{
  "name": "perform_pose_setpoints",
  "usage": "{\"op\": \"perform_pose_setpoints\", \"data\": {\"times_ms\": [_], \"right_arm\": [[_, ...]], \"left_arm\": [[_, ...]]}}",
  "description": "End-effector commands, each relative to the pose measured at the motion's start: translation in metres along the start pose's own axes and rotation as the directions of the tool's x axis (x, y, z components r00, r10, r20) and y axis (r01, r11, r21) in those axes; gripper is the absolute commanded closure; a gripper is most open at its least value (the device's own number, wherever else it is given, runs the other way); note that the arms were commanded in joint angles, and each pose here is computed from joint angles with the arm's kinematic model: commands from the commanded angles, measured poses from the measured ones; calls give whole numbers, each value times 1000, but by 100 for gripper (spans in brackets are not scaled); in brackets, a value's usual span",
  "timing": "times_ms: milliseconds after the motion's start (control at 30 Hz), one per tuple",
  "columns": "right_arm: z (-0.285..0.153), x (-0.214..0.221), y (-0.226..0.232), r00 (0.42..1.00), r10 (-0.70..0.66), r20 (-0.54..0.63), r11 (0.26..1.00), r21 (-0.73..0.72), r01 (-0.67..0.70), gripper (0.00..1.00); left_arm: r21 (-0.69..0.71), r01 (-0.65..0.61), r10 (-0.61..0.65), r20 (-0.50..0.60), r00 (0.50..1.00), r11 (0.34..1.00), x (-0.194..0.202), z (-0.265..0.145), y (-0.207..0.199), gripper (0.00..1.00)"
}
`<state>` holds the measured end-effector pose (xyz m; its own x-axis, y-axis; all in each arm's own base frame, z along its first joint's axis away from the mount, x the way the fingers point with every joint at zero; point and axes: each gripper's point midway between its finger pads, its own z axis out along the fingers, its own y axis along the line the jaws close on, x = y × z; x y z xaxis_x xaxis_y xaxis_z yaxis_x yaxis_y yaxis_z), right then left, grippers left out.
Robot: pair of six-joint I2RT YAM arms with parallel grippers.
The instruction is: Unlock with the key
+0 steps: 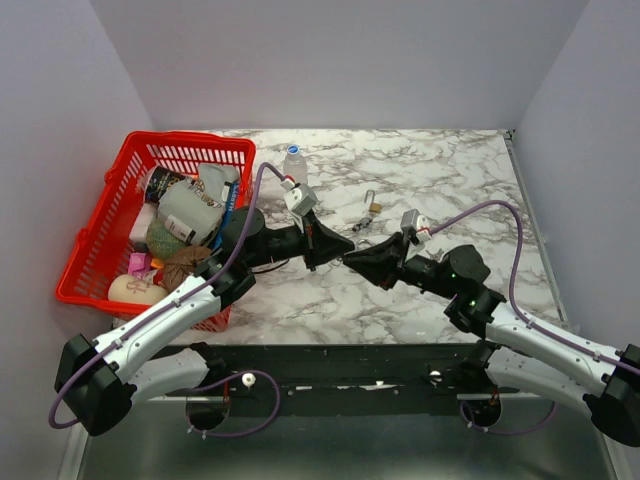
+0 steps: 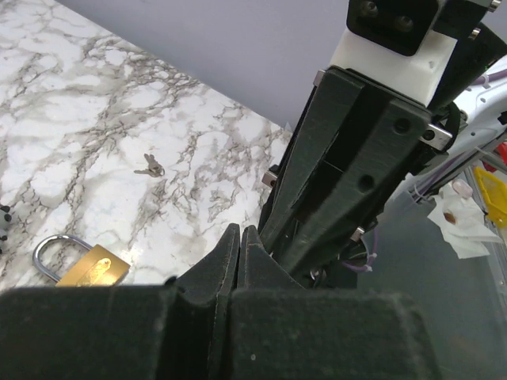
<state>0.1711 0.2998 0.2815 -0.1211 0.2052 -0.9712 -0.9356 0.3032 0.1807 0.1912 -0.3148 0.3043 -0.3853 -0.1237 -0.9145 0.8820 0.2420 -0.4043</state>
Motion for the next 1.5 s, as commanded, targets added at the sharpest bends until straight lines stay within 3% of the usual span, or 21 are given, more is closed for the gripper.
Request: {"op": "perform_pose_setpoints", "data": {"times_ms": [0, 33, 133, 200, 333, 433, 600, 1300, 1400, 1467], "right_arm": [[-1, -2, 11, 999, -32, 12, 998, -58, 32, 86], [-2, -1, 12, 1000, -31, 6, 998, -60, 31, 92], [-3, 4, 10, 999, -34, -15, 998, -51, 33, 93], [-5, 8, 7, 999, -27, -41, 999, -31, 26, 88], [-9, 8, 1, 1000, 25, -18, 999, 26, -25, 61], [-10, -1, 7, 998, 54, 32, 999, 1, -54, 54], [-1, -12, 13, 993, 104, 61, 994, -35, -102, 51], [17, -27, 11, 982, 156, 109, 987, -59, -150, 60], [19, -24, 12, 980, 166, 106, 985, -70, -159, 72], [19, -25, 12, 979, 169, 111, 984, -75, -161, 85]], "left_arm": [[-45, 8, -7, 22, 1000, 999, -2, 1, 12, 100], [-60, 11, -10, 26, 1000, 998, -3, 1, 16, 100], [-85, 29, -26, 35, 999, 996, -5, -1, 22, 100], [-72, 23, -20, 40, 999, 997, -6, -2, 20, 100], [-45, 22, -21, 37, 999, 999, -5, -2, 16, 100], [-17, 16, -16, 37, 999, 1000, -5, -2, 11, 100], [76, 21, -25, 52, 998, 997, -7, -2, -5, 100], [139, 10, -18, 53, 998, 990, -7, -4, -17, 100], [139, 3, -10, 51, 999, 990, -7, -5, -17, 100], [135, 4, -11, 48, 999, 991, -5, -5, -16, 100]]}}
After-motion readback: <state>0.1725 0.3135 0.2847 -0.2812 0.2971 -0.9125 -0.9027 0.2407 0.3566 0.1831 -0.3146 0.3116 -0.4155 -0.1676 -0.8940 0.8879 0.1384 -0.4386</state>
